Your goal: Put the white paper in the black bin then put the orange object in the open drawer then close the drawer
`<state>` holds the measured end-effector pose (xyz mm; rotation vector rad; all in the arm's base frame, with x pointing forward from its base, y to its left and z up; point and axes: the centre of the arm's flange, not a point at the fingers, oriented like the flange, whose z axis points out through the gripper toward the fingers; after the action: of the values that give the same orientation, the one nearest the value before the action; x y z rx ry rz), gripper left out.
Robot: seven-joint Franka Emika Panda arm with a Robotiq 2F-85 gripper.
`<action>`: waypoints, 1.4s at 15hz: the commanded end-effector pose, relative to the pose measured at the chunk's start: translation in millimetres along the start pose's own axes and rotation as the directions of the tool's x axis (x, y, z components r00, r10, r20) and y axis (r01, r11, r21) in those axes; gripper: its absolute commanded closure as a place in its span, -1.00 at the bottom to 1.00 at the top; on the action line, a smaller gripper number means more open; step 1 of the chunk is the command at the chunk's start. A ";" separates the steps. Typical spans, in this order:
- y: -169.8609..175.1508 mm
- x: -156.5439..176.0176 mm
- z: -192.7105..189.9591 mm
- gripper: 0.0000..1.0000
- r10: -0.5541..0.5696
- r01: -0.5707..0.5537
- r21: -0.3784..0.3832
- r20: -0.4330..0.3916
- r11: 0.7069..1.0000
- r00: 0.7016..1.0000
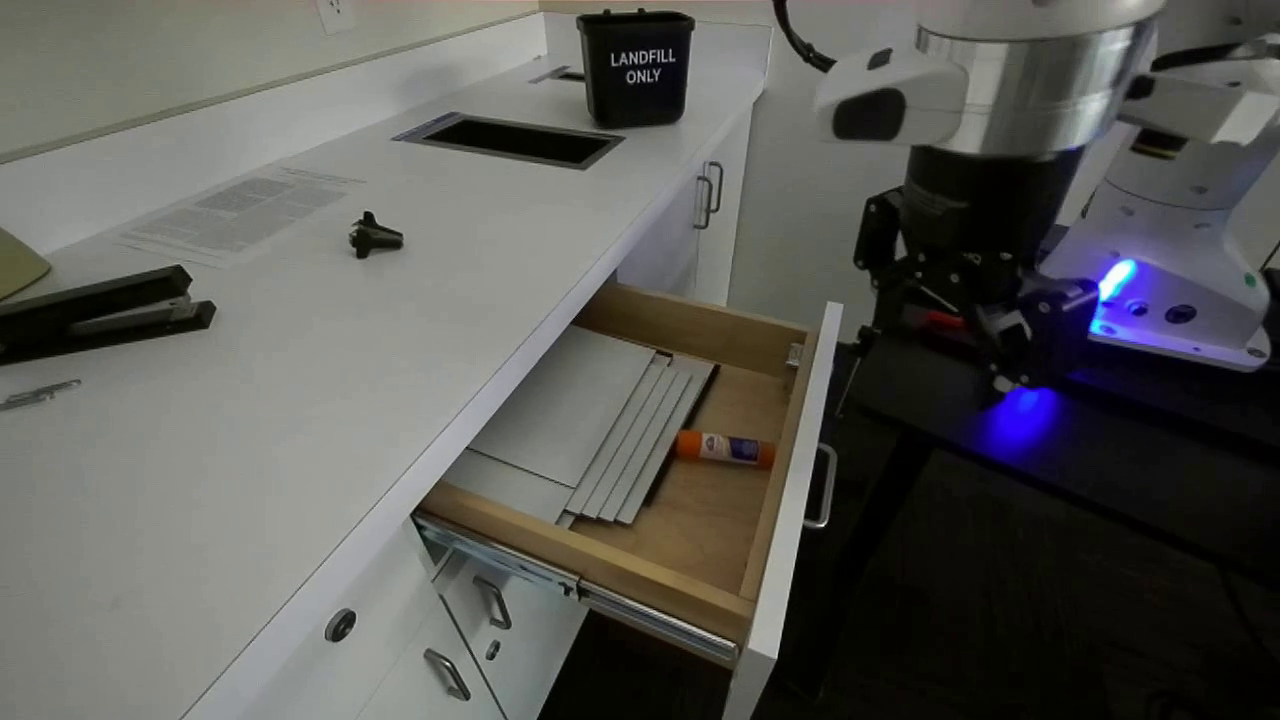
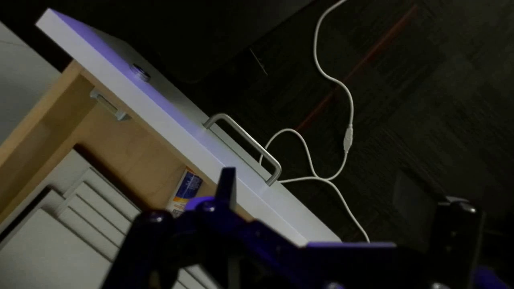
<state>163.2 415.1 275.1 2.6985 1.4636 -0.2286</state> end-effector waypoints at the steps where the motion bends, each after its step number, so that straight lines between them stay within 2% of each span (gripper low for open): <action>1: -31.6 0.8 13.8 -1.00 -0.178 0.181 -0.083 0.039 0.980 0.983; 3: -43.9 -5.1 24.9 -1.00 -0.275 0.280 -0.132 0.056 0.951 0.960; 4: -36.6 -8.3 19.0 -1.00 -0.193 0.195 -0.099 0.034 0.976 0.981; 9: -38.1 -8.8 22.7 -1.00 -0.197 0.201 -0.101 0.042 0.974 0.979; 10: -37.0 -3.6 25.9 -1.00 -0.237 0.246 -0.119 0.079 0.962 0.968; 11: -40.8 1.0 28.2 -1.00 -0.332 0.343 -0.144 0.097 0.928 0.938; 12: -44.1 2.1 31.1 -0.50 -0.374 0.388 -0.156 0.110 0.909 0.921; 13: -48.7 3.9 34.4 -0.47 -0.421 0.435 -0.176 0.113 0.883 0.900; 14: -52.2 5.3 38.2 -0.36 -0.465 0.481 -0.194 0.125 0.855 0.876; 16: -59.7 8.6 47.6 -0.02 -0.549 0.567 -0.230 0.142 0.791 0.824; 19: -69.4 10.4 63.1 0.42 -0.657 0.681 -0.278 0.189 0.677 0.730; 21: -73.4 15.0 72.2 0.72 -0.721 0.745 -0.312 0.213 0.589 0.659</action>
<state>101.8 443.9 216.5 1.8065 2.1558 -0.0901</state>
